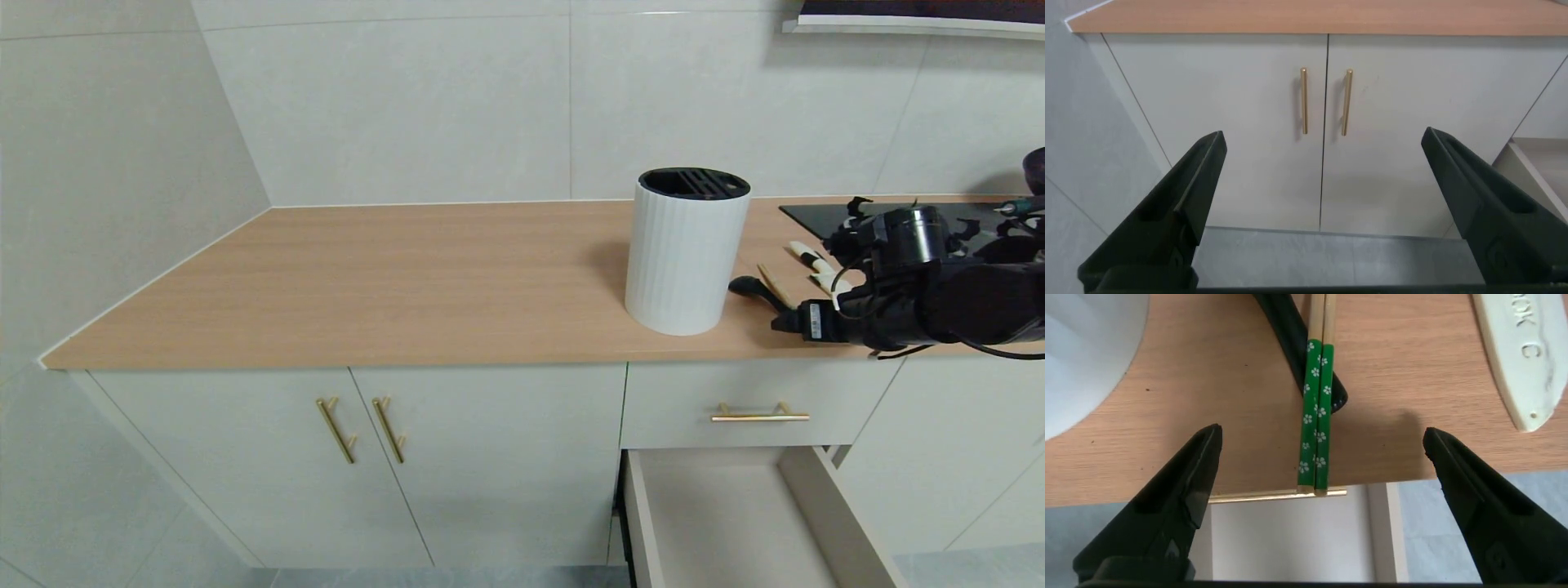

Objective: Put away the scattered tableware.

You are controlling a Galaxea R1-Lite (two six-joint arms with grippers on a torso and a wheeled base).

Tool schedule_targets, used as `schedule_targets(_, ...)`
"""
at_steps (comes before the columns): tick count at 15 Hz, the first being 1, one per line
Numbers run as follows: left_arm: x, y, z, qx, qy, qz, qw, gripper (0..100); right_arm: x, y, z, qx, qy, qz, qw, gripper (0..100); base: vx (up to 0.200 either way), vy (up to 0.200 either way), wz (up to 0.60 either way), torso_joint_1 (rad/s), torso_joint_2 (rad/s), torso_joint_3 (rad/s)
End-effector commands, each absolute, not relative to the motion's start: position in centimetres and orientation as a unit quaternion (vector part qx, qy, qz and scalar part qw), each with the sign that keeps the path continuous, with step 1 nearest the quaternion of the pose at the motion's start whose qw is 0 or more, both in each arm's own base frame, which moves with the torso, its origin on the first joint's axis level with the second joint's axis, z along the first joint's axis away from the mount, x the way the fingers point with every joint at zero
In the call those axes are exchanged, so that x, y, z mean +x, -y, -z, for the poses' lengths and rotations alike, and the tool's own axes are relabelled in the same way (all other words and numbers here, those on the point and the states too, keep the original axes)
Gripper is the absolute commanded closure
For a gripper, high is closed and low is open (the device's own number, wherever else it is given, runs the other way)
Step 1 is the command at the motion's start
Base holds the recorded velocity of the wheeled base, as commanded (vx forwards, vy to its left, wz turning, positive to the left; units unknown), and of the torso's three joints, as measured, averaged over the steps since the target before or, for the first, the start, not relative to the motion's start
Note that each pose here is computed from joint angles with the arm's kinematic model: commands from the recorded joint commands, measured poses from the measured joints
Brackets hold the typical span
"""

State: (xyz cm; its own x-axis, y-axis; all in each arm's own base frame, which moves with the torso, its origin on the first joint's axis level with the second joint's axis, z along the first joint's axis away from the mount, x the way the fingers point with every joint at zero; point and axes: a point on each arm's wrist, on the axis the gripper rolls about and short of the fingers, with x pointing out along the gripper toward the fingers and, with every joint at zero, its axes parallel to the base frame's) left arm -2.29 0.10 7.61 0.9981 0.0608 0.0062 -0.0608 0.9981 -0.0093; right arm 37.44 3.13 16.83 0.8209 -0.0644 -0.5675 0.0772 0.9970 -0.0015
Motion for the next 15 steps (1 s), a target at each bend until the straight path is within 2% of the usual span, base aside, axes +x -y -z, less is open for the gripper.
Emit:
schedule_targets(1,-2.3,-0.1,-7.6,-0.005,0.003,-0.031,1.000,0,37.7,-3.2,-16.2,0.010,-0.304,0.038,0.952,0,0.000,0.000,0.00,0.000,0.00,0.000)
schedule_targets(2,-2.3,-0.1,-7.6,-0.005,0.003,-0.031,1.000,0,37.8,-3.2,-16.2,0.010,-0.302,0.038,0.952,0,0.000,0.000,0.00,0.000,0.00,0.000)
schedule_targets(3,-2.3,-0.1,-7.6,-0.005,0.003,-0.031,1.000,0,37.9,-3.2,-16.1,0.010,-0.299,0.038,0.953,100,0.000,0.000,0.00,0.000,0.00,0.000)
schedule_targets(13,-2.3,-0.1,-7.6,-0.005,0.003,-0.031,0.999,0,37.6,-3.1,-16.8,0.010,-0.290,0.040,0.956,100,0.000,0.000,0.00,0.000,0.00,0.000)
schedule_targets(15,-2.3,-0.1,-7.6,-0.005,0.003,-0.031,1.000,0,36.6,-2.9,-18.4,0.013,-0.273,0.044,0.961,100,0.000,0.000,0.00,0.000,0.00,0.000)
